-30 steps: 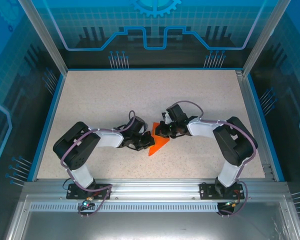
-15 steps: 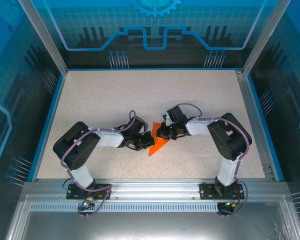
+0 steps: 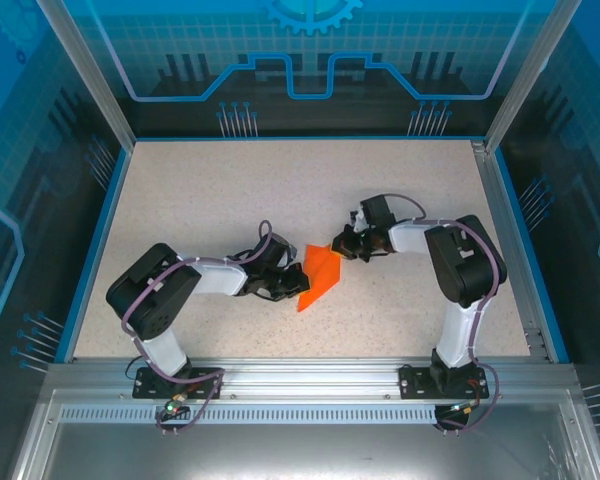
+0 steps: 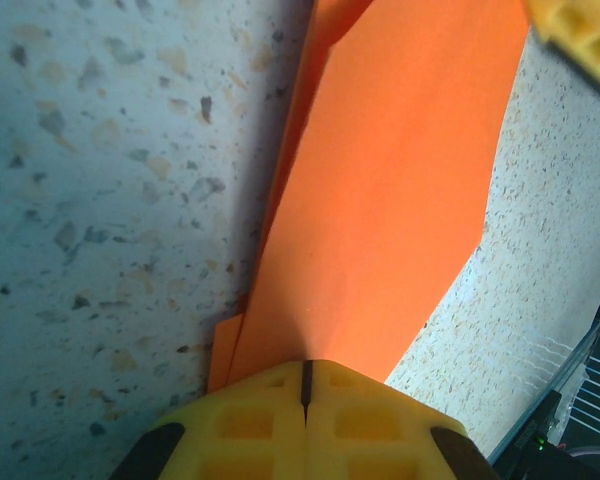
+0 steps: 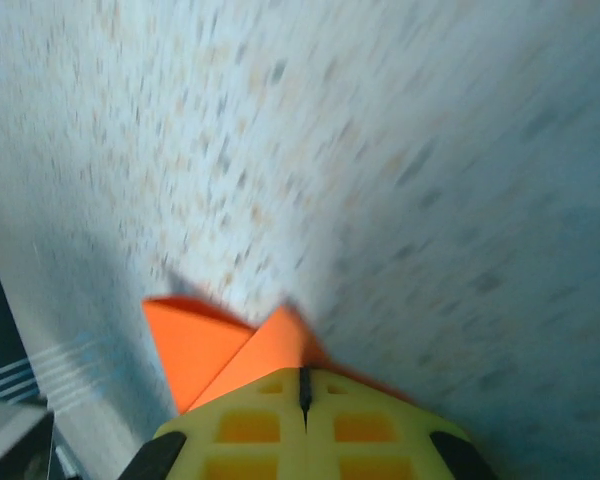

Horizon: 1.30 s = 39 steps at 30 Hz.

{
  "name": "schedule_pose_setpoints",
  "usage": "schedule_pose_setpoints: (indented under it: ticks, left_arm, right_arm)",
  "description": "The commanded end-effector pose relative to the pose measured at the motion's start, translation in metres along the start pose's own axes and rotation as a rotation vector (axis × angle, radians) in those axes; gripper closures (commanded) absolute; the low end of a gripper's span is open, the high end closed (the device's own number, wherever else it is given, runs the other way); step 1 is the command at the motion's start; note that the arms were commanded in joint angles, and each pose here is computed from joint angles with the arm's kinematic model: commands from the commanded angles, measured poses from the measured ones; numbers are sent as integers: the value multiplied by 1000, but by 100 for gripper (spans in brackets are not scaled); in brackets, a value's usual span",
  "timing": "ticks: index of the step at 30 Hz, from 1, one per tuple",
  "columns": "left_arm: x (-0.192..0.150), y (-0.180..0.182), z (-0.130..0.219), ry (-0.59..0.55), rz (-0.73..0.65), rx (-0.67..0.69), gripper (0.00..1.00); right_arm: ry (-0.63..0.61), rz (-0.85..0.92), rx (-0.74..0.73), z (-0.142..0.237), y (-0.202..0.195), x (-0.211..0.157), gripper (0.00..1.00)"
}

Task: Fold a paper plane with a square sheet of paper (pick it up from the middle)
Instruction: Fourth fold the wing at the center of the table.

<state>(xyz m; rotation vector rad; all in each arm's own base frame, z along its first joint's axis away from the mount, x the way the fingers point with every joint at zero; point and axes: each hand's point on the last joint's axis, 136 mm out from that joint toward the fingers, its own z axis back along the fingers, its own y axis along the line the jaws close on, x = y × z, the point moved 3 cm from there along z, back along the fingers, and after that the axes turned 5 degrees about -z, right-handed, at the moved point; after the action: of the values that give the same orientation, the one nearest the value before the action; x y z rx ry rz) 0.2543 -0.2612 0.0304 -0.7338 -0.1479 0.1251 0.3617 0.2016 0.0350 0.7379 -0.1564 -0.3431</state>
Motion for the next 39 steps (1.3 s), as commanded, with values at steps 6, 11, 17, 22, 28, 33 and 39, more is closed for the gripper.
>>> schedule_pose_setpoints:
  ticks: [6, 11, 17, 22, 28, 33, 39]
  left_arm:
    - [-56, 91, -3, 163, 104, 346, 98]
    - [-53, 89, -3, 161, 100, 345, 98]
    - [-51, 86, -4, 161, 94, 335, 98]
    - [-51, 85, -4, 164, 88, 336, 98]
    - [-51, 84, -4, 162, 84, 330, 98]
    - [-51, 85, -4, 166, 82, 333, 98]
    - [-52, 86, -3, 165, 84, 332, 97]
  right_arm:
    - [-87, 28, -61, 25, 0, 35, 95]
    - [-58, 142, 10, 38, 40, 9, 94]
    - [22, 185, 13, 14, 51, -32, 95]
    - [70, 168, -18, -11, 36, -46, 96]
    - [51, 142, -98, -20, 8, -33, 96]
    - [-1, 100, -123, -16, -12, -9, 96]
    - [-72, 65, -104, -6, -23, 23, 96]
